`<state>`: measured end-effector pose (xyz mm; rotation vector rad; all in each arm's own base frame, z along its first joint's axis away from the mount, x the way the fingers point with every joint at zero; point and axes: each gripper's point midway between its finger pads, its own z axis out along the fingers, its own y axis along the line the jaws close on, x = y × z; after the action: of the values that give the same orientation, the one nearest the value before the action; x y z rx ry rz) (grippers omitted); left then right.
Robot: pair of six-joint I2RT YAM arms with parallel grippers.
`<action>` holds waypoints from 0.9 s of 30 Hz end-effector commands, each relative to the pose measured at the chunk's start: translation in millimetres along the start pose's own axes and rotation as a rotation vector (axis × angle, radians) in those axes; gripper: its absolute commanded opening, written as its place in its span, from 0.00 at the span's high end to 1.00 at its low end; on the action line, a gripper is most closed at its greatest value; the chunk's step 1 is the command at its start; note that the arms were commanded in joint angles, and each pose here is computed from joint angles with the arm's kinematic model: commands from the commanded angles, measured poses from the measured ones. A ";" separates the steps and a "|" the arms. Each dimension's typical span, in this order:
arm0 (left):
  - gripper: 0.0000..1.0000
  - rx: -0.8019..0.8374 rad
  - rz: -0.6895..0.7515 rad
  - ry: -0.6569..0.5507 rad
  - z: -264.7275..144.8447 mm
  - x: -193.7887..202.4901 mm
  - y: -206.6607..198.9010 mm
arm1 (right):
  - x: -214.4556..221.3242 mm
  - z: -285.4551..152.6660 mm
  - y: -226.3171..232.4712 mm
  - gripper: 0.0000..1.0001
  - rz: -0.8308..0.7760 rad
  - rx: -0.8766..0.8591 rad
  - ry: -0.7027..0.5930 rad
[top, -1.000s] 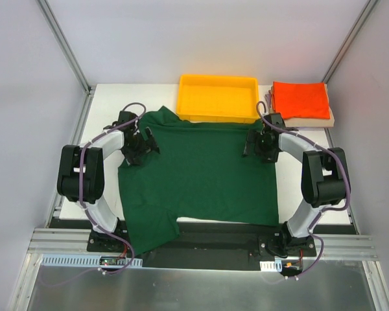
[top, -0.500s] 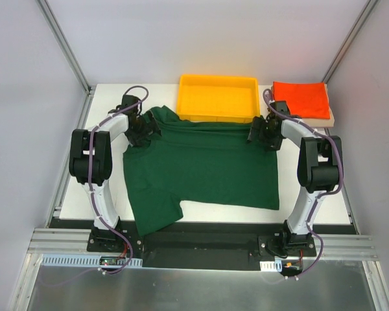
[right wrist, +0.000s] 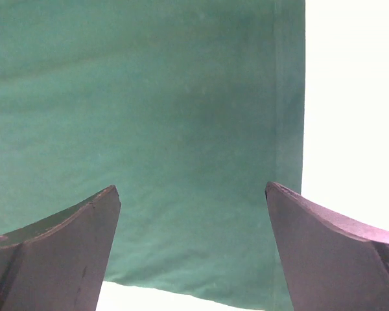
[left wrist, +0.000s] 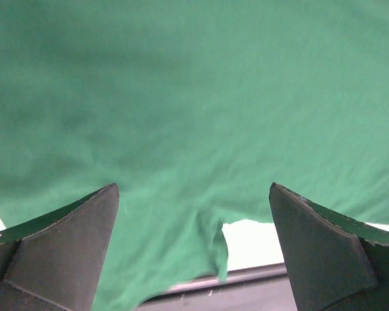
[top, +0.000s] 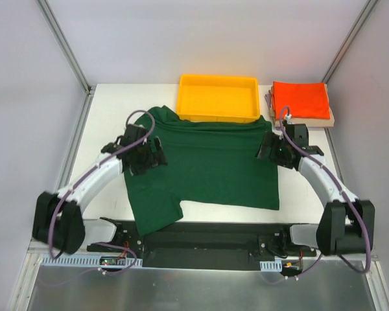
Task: Fold and stack the t-shirts
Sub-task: Flatten out the tshirt, then grap the side of the flattened tshirt closest away from the robot with both arms
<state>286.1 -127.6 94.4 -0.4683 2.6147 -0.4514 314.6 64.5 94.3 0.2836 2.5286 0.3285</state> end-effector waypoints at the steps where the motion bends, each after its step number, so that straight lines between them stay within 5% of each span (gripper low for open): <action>1: 0.01 -0.226 -0.029 0.092 -30.6 81.7 53.1 | 20.7 -12.2 -11.1 0.04 0.014 0.010 -0.022; 7: 0.06 -0.375 -0.058 0.188 -75.4 163.3 98.6 | 18.0 -19.0 -17.8 0.04 0.004 0.044 -0.047; 12: 0.22 -0.470 -0.092 0.269 -85.7 198.0 124.1 | 22.6 -12.6 -19.4 0.04 0.008 0.048 -0.010; 21: 0.56 -0.465 -0.066 0.366 -74.8 218.8 124.0 | 25.0 -8.9 -25.4 0.04 0.002 0.082 0.012; 27: 0.63 -0.439 -0.075 0.433 -63.9 232.7 119.1 | 25.8 -8.2 -29.0 0.04 0.003 0.100 0.019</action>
<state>40.8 -89.8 23.8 -0.6633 3.0682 0.0572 280.4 49.1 73.8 0.3177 2.5756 0.2444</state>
